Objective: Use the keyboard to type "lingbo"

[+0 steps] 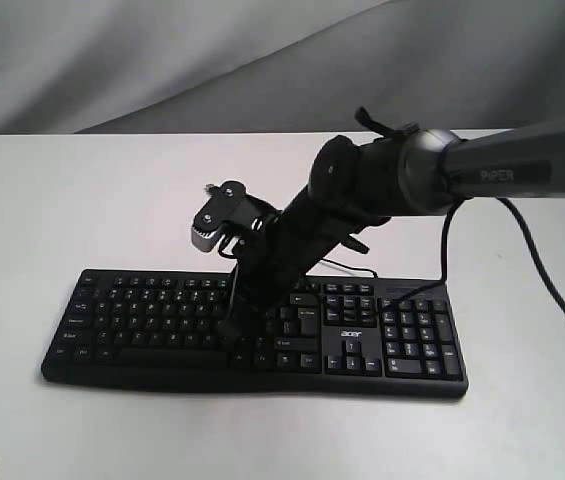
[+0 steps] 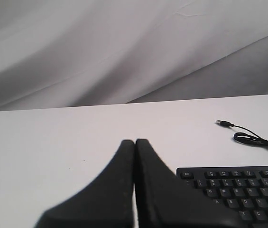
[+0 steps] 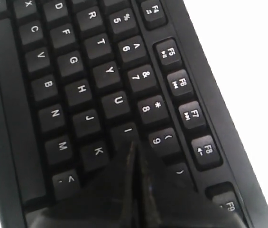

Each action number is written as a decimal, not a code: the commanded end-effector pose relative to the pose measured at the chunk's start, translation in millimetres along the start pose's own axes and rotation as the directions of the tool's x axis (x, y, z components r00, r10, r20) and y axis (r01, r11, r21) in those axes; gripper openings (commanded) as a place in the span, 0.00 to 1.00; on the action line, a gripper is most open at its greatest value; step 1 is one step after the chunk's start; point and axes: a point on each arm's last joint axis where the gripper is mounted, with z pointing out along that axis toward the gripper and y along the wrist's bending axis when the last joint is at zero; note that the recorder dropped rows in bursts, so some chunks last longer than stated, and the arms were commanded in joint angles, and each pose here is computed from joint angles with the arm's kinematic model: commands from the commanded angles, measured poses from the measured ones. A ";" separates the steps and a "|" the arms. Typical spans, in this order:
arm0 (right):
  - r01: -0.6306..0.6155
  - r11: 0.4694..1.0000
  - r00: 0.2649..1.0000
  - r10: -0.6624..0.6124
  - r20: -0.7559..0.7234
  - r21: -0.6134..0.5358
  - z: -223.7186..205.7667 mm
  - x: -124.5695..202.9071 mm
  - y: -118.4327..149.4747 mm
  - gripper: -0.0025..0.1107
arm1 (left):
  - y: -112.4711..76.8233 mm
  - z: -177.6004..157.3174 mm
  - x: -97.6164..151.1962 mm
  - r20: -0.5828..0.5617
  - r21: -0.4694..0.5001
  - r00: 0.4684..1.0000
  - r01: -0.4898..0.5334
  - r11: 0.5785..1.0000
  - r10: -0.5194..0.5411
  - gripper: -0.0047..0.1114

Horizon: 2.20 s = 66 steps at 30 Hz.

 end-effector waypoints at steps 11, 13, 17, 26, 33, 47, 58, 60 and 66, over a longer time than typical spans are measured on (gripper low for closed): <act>0.099 0.985 0.980 -0.121 0.156 0.142 -111.0 -37.5 23.5 0.02 | -0.4 0.0 0.5 0.010 0.006 1.000 0.001 1.000 -0.001 0.04; 0.092 0.958 0.964 -0.154 0.215 0.272 -152.4 -39.1 32.3 0.02 | -0.4 0.0 0.5 0.010 0.006 1.000 0.001 1.000 -0.001 0.04; 0.006 0.898 0.890 -0.205 0.407 0.439 -229.0 -24.9 64.5 0.02 | -0.4 0.0 0.5 0.010 0.006 1.000 0.001 1.000 -0.001 0.04; -0.036 0.870 0.812 -0.261 0.522 0.492 -285.1 -10.2 96.6 0.02 | -0.4 0.0 0.5 0.010 0.006 1.000 0.001 1.000 -0.001 0.04; -0.067 0.836 0.749 -0.319 0.581 0.545 -314.2 -7.7 108.1 0.02 | -0.4 0.0 0.5 0.010 0.006 1.000 0.001 1.000 -0.001 0.04; -0.688 0.666 0.468 0.103 0.878 0.289 -376.3 72.6 100.5 0.02 | -0.4 0.0 0.5 0.010 0.006 1.000 0.001 1.000 -0.001 0.04; -0.728 0.463 0.518 -0.113 0.848 0.506 -341.6 198.5 165.6 0.02 | -0.4 0.0 0.5 0.010 0.006 1.000 0.001 1.000 -0.001 0.04; -0.744 0.462 0.496 -0.103 0.862 0.483 -329.1 211.2 171.3 0.02 | -0.4 0.0 0.5 0.010 0.006 1.000 0.001 1.000 -0.001 0.04; -0.737 0.452 0.512 -0.110 0.852 0.502 -296.8 238.7 178.8 0.02 | -0.4 0.0 0.5 0.010 0.006 1.000 0.001 1.000 -0.001 0.04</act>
